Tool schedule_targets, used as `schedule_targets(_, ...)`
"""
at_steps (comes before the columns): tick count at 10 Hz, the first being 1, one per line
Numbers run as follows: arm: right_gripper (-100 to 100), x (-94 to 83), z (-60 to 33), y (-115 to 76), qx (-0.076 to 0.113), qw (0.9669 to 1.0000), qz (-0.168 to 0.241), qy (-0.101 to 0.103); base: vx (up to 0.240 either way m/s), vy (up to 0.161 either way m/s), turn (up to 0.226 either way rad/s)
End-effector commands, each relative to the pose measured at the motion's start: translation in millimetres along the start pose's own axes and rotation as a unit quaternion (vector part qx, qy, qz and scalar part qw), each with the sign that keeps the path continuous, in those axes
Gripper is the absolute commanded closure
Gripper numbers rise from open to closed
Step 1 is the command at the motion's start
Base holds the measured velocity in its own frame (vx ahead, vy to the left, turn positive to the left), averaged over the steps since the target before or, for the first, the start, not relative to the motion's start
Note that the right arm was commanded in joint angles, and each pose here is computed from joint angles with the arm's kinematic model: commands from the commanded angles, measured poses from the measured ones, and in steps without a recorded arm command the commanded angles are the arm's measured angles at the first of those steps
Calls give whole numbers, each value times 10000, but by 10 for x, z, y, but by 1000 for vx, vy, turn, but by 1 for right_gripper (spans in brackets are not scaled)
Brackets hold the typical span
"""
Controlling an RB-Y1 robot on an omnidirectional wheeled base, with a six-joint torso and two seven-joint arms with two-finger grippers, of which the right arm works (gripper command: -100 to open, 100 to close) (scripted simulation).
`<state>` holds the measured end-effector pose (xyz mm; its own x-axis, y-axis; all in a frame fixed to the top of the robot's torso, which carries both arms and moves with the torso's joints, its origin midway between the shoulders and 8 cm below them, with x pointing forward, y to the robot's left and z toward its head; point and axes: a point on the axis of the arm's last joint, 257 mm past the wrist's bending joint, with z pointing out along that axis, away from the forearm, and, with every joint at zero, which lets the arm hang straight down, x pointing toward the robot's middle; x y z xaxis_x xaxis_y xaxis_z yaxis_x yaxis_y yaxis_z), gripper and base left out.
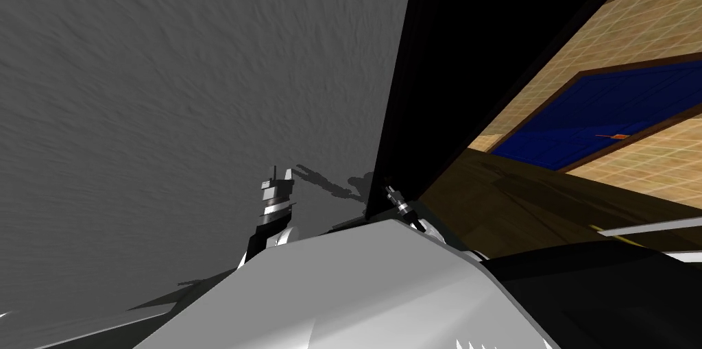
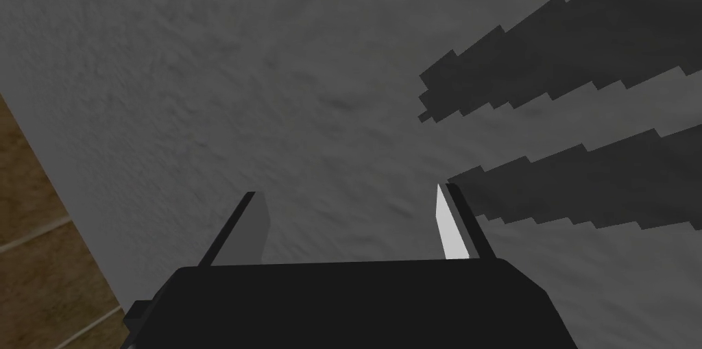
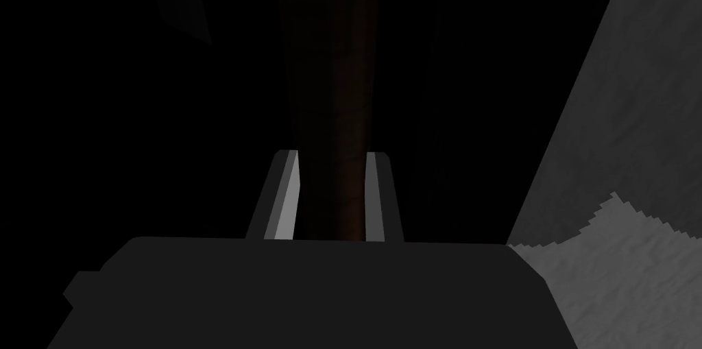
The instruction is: Pull the door open
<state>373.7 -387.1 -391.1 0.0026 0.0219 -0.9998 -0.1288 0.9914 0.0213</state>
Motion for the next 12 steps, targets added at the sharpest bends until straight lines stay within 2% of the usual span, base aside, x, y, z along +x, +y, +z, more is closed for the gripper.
schedule_targets(1, 100, -2, -2, -14, 13, 10000, -2, 2, -4, 5, -7)
schedule_targets(4, 100, -2, -2, -14, 13, 10000, -2, 2, 0, 0, 0)
schedule_targets(9, 100, -27, 33, -37, 110, 9983, 575, -63, -52, -32, 82)
schedule_targets(12, 100, -41, 52, -56, 169, 9956, 913, -103, -47, -32, 73)
